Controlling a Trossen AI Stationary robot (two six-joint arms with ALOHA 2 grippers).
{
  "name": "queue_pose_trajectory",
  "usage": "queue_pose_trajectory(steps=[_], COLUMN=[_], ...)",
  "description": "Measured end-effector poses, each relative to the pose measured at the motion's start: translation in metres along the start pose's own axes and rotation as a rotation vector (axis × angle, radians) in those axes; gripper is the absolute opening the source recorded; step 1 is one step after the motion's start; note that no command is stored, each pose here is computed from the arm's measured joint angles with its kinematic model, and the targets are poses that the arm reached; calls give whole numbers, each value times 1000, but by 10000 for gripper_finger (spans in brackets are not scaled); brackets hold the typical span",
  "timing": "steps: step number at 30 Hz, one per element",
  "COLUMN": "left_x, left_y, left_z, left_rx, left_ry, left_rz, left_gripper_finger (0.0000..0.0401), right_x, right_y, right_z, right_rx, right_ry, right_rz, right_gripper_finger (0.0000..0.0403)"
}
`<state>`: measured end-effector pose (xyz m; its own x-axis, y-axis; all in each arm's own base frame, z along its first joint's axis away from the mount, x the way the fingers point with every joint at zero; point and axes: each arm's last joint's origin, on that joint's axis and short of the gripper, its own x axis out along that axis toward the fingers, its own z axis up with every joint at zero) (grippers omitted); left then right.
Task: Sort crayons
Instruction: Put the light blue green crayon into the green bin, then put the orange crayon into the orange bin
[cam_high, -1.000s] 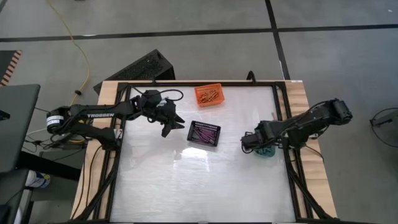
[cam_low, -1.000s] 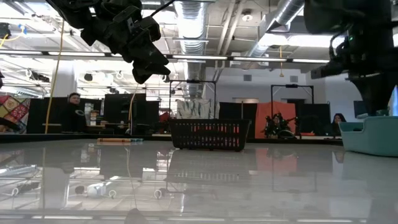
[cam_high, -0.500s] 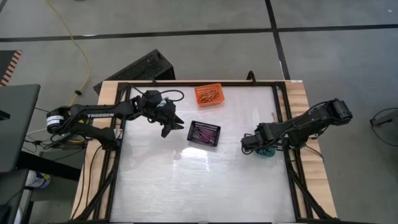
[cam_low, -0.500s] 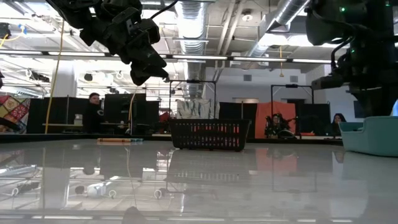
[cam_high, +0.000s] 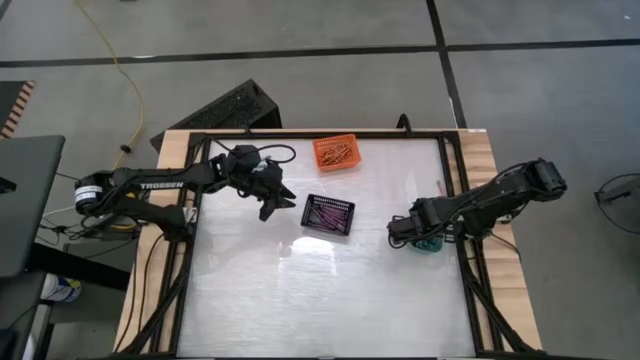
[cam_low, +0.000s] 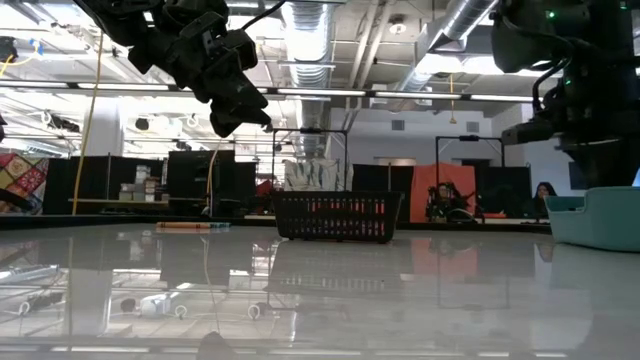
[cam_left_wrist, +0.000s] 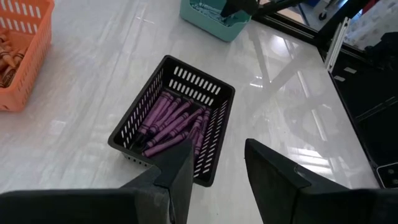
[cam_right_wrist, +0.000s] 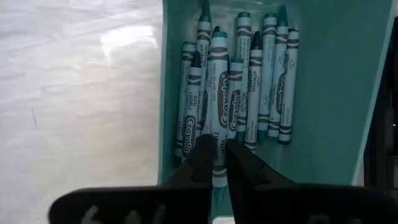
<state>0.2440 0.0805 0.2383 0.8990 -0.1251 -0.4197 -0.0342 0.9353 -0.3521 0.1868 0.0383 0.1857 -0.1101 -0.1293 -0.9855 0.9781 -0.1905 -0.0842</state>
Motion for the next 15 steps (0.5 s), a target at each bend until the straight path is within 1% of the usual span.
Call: queue_pose_trajectory(steps=[7,15], left_x=[0,0], left_y=[0,1], left_z=[0,0], left_rx=[0,-3], left_ry=[0,-4], left_rz=[0,27], left_gripper_finger=[132,132], right_x=[0,-5], right_y=[1,2], right_z=[-1,-1], right_rx=[0,-26], right_ry=[16,17], right_rz=[6,13], right_gripper_finger=[60,62])
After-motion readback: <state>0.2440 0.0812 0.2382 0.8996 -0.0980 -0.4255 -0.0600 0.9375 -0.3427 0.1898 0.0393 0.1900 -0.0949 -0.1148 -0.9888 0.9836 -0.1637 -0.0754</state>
